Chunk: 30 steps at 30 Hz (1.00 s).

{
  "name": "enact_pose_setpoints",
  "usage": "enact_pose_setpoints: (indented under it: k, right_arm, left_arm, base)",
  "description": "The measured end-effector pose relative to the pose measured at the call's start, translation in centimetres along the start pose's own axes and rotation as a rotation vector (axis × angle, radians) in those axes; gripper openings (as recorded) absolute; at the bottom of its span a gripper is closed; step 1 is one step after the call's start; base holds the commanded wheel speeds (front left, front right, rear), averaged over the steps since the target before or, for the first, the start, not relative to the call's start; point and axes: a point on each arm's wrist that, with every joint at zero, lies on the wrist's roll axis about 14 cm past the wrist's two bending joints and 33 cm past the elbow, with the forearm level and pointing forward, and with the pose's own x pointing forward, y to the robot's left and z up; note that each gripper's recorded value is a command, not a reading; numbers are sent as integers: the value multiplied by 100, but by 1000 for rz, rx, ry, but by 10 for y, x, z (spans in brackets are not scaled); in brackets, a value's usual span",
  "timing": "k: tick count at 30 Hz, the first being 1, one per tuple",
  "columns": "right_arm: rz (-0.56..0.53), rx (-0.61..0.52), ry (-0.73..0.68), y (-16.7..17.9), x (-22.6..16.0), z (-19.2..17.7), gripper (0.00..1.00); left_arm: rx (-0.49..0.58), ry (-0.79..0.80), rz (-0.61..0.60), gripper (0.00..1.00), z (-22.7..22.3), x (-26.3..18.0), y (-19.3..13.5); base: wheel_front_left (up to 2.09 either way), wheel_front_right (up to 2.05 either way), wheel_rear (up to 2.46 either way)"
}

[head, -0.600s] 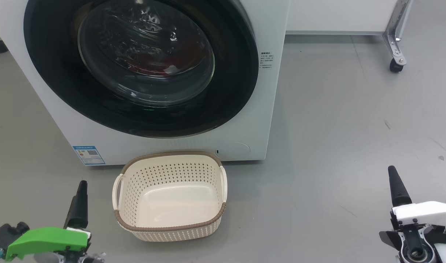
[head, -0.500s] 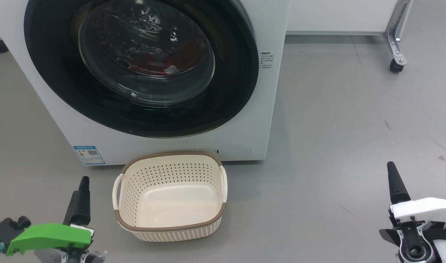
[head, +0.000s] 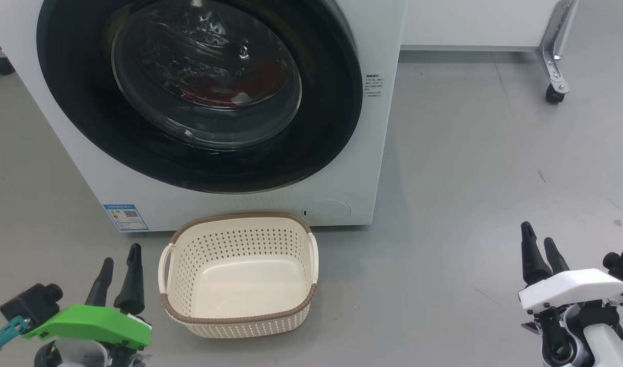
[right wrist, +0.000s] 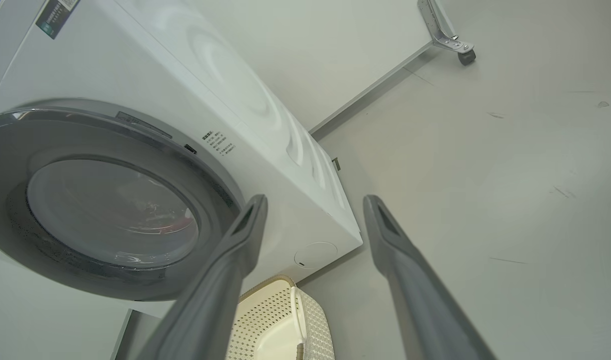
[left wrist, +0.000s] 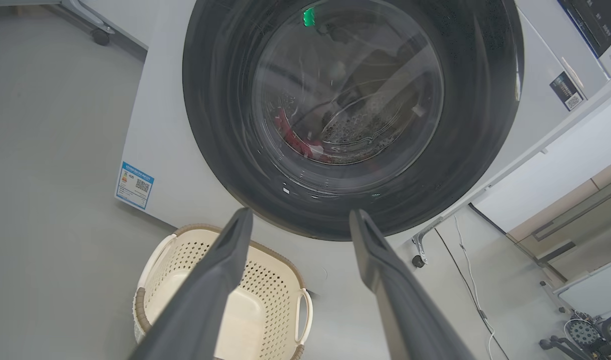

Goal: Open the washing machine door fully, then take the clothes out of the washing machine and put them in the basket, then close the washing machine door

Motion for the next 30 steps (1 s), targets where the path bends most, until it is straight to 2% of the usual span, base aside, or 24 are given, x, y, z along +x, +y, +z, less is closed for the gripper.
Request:
enact_pose_setpoints:
  k: [13, 30]
  right_arm:
    - [36, -197, 35, 14, -1, -19, 100]
    - [103, -406, 22, 31, 0, -26, 100]
  left_arm:
    - [223, 5, -30, 100, -8, -2, -12]
    - [421, -3, -63, 100, -18, -4, -21]
  base:
    - [0, 0, 0]
    - [0, 0, 0]
